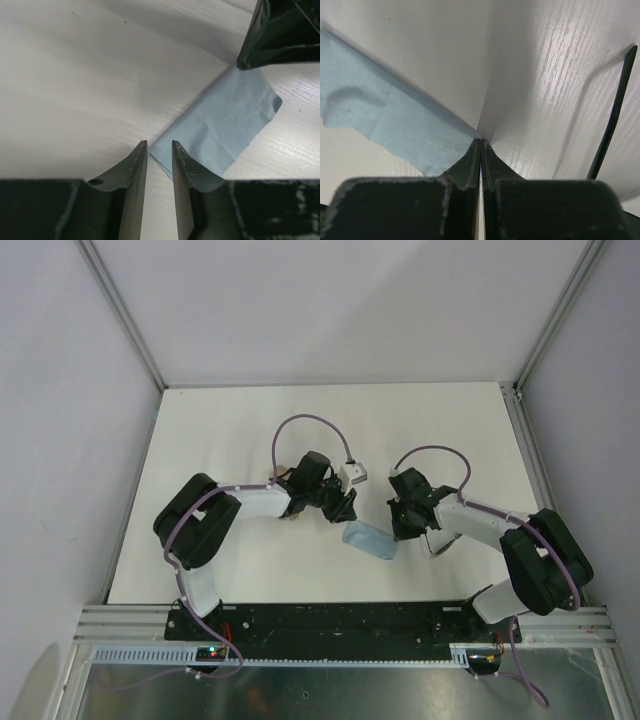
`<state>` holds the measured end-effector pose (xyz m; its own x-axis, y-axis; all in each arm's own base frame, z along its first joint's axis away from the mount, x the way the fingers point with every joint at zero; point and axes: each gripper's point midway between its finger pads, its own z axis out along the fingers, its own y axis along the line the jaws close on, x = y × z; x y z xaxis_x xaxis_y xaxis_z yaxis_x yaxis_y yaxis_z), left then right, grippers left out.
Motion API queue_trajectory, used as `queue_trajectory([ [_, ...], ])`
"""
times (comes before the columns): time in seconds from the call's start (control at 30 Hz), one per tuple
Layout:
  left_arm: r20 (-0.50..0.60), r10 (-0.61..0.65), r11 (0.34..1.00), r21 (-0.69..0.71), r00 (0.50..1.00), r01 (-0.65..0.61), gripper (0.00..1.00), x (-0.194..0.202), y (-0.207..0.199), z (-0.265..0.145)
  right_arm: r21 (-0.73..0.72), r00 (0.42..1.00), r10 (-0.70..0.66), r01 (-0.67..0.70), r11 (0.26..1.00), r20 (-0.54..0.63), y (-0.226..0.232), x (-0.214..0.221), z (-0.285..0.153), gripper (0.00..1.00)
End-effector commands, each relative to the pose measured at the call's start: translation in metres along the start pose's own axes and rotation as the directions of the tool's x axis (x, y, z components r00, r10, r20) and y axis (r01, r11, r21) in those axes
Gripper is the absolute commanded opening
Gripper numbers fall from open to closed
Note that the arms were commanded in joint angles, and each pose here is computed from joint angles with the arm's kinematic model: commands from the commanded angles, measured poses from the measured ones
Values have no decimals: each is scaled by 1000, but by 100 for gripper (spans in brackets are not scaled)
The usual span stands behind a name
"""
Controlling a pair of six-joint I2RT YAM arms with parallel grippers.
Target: Organize the sunglasses
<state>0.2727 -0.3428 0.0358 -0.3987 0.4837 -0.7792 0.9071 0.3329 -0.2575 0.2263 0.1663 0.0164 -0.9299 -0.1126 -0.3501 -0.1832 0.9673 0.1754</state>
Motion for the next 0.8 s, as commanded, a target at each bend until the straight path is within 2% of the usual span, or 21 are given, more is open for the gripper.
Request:
queue_trajectory([
  [0.0,65,42,998,-43,997,-39,32,-32,7,-3,8,1000,-15,15,1000,-6,-1,-4,1,0],
  [0.23,26,29,999,-26,999,-28,35,-18,8,13,4,1000,-16,16,1000,-15,0,-3,4,0],
  [0.4,8,35,999,-29,999,-35,45,-11,8,13,2,1000,-14,14,1000,-17,0,-2,4,0],
  [0.77,-38,9,1000,-22,999,-10,39,9,5,12,4,1000,-11,12,1000,-20,-1,-3,5,0],
])
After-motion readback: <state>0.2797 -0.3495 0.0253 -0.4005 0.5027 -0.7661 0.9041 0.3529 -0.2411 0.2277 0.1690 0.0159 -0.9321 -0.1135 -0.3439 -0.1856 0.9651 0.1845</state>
